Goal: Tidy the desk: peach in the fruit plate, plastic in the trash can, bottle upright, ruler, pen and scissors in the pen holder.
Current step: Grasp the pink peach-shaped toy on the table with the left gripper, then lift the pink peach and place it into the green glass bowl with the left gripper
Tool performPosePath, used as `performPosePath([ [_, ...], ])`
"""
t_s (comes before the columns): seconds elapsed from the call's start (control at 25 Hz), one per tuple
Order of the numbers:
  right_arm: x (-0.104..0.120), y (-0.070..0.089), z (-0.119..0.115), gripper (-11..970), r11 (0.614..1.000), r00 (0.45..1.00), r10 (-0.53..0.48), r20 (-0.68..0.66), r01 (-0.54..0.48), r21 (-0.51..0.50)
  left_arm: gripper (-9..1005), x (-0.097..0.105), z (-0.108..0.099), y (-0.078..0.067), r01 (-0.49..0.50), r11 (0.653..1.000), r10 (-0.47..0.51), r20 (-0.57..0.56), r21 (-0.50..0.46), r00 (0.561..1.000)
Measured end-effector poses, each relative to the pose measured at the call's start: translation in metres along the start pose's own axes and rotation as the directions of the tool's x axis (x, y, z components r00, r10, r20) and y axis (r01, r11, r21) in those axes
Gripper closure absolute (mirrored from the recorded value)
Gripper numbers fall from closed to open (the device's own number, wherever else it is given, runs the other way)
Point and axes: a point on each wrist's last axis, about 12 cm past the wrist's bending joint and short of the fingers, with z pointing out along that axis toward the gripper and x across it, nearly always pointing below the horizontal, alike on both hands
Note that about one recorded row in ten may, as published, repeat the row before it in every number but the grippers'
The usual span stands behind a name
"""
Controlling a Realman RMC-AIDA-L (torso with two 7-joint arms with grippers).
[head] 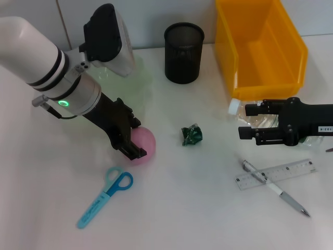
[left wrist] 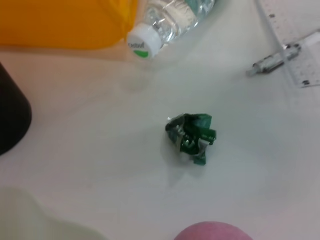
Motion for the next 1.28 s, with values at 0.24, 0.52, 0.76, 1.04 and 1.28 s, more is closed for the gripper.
performPosePath([
  [0.24,0.0,0.0,0.0,201,1.0,1.0,-0.001,0.0,0.001,0.001,323,-0.002,0.004,-0.002,-0.015,1.0,0.015,0.005,-0.003,1.0],
  [0.52,0.0,0.0,0.0,202,1.0,1.0,0.003,0.002,-0.003,0.002,336,-0.001,0.007,-0.005,-0.061,0.998,0.061,-0.027,-0.002,0.998],
  [0.76,0.002,0.0,-0.002,202,1.0,1.0,0.007,0.001,-0.007,0.006,424,-0.002,0.005,-0.006,-0.059,0.998,0.059,-0.005,-0.009,0.998],
  [1.04,0.002,0.0,-0.003,202,1.0,1.0,0.006,0.0,-0.006,0.007,696,-0.004,-0.006,-0.012,-0.043,0.999,0.042,0.083,0.013,0.996],
  [1.28,0.002,0.0,-0.003,202,1.0,1.0,0.007,-0.002,-0.007,0.005,754,0.002,-0.029,-0.017,0.02,0.999,-0.009,0.317,-0.029,0.948],
])
